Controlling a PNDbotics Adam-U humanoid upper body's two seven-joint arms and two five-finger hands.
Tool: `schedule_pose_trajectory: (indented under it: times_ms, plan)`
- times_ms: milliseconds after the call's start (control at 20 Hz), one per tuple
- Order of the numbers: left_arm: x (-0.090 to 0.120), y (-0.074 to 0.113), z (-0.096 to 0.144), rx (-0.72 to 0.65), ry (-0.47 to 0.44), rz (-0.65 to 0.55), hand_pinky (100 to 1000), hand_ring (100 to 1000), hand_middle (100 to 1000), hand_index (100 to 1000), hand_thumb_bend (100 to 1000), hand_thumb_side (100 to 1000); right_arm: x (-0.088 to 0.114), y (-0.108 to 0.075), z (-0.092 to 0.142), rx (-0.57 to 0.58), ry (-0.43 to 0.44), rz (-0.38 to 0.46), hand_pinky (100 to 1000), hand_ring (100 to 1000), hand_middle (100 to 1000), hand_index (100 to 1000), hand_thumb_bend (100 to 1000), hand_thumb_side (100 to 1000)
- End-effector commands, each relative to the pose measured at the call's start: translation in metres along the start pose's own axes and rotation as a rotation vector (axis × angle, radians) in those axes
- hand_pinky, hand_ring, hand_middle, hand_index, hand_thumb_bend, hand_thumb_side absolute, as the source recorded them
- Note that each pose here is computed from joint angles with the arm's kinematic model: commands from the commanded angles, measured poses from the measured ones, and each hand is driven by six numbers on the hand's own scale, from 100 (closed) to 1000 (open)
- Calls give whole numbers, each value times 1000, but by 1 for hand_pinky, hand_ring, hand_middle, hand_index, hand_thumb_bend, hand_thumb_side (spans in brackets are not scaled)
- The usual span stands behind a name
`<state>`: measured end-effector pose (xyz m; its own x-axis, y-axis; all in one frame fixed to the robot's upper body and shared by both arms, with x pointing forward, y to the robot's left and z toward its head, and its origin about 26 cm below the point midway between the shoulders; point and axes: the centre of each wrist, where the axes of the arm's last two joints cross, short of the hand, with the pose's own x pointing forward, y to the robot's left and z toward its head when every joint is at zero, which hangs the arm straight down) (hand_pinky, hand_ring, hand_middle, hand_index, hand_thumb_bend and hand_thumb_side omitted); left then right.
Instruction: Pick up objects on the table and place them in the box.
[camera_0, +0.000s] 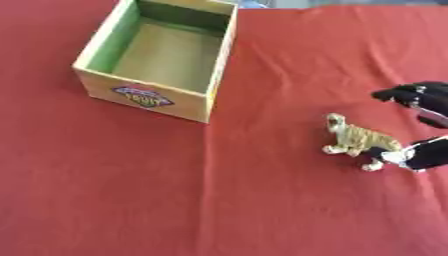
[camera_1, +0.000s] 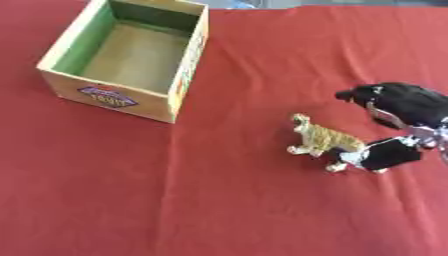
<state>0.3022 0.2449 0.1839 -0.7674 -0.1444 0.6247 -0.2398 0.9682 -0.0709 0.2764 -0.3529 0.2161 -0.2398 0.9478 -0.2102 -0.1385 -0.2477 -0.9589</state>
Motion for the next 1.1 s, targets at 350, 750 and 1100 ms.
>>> schedule_pose_trajectory:
  times_ms: [350, 750, 1100]
  plan:
    - [6, 0, -3, -22, -24, -1, 511, 446, 558, 688, 100, 560, -5, 4, -5, 25, 25, 71, 943, 898, 782, 926, 422, 621]
    - [5, -1, -3, -28, -20, -3, 510, 445, 558, 688, 100, 563, -5, 11, -11, 34, 46, 96, 936, 888, 749, 897, 402, 612]
    - [5, -1, -2, -35, -16, -6, 508, 445, 559, 687, 100, 561, 3, 8, -11, 12, 14, 132, 927, 871, 700, 845, 413, 577]
